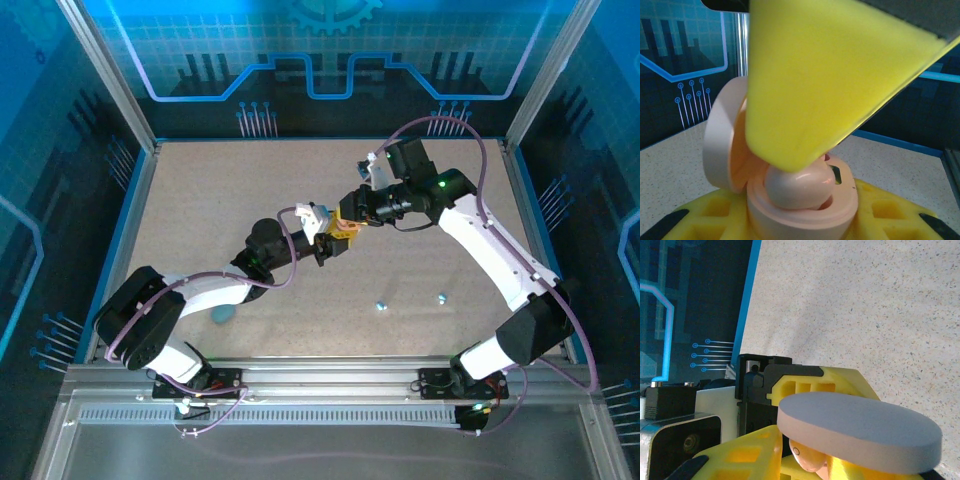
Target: Insert wireless bluetooth earbuds into charging case
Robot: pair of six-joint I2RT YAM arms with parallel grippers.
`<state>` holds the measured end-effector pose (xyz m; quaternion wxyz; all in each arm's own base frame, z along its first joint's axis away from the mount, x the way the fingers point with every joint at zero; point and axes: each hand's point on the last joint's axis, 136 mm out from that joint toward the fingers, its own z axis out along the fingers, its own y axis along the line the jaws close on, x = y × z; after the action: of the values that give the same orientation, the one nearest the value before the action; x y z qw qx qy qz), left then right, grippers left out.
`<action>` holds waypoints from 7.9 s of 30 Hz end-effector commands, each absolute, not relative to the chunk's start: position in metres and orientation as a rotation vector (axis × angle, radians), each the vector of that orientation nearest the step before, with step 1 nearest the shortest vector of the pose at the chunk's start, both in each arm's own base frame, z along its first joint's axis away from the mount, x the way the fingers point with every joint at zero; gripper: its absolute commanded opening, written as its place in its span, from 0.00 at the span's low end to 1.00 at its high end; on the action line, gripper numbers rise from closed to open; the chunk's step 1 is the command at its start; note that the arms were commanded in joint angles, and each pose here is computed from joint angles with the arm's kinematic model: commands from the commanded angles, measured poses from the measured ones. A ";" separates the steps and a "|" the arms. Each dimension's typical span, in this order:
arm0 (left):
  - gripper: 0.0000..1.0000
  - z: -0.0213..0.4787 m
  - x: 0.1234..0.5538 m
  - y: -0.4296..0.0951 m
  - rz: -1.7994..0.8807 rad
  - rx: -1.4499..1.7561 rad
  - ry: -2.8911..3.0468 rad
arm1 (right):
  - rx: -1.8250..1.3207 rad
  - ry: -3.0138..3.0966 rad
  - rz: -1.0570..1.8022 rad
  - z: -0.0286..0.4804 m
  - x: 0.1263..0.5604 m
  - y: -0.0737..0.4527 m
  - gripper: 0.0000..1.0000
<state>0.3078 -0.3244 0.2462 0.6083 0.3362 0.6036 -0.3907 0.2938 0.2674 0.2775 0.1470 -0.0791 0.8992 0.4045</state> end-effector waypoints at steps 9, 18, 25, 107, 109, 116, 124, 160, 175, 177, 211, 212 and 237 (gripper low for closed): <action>0.33 0.290 0.303 -0.325 -0.895 0.758 1.243 | -0.221 2.624 1.100 0.279 0.286 0.263 0.31; 0.33 0.287 0.304 -0.325 -0.890 0.763 1.255 | -0.226 2.553 1.104 0.299 0.287 0.260 0.32; 0.33 0.287 0.304 -0.325 -0.889 0.765 1.256 | -0.241 2.510 1.116 0.309 0.285 0.259 0.34; 0.33 0.302 0.299 -0.317 -0.877 0.760 1.238 | -0.267 2.555 1.209 0.316 0.306 0.245 0.43; 0.33 0.304 0.301 -0.315 -0.885 0.750 1.235 | -0.276 2.543 1.259 0.316 0.298 0.245 0.43; 0.33 0.308 0.300 -0.315 -0.905 0.746 1.223 | -0.235 2.501 1.455 0.313 0.288 0.246 0.47; 0.33 0.313 0.296 -0.319 -0.948 0.762 1.205 | -0.289 2.492 1.665 0.310 0.279 0.260 0.50; 0.67 0.247 0.311 -0.301 -0.784 0.744 1.450 | 0.285 2.476 1.496 0.223 0.357 0.203 0.18; 0.71 0.264 0.314 -0.267 -0.677 0.593 1.593 | 0.430 2.717 1.364 0.082 0.387 0.194 0.19; 0.71 0.263 0.316 -0.261 -0.651 0.561 1.631 | 0.421 2.747 1.378 0.070 0.389 0.201 0.20; 0.72 0.250 0.295 -0.167 -0.507 0.025 2.084 | 0.198 2.698 0.753 0.149 0.377 0.149 0.74; 0.72 0.248 0.294 -0.161 -0.494 -0.002 2.085 | 0.174 2.654 0.722 0.164 0.377 0.146 0.74; 0.87 0.137 0.250 -0.016 -0.165 -0.973 2.238 | 0.151 2.228 0.771 0.281 0.365 0.103 0.96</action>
<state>0.2640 -0.0233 0.1554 0.3772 -0.3260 0.8648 -0.0596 0.3724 0.0955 0.2582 0.3535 0.0824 0.8888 0.2798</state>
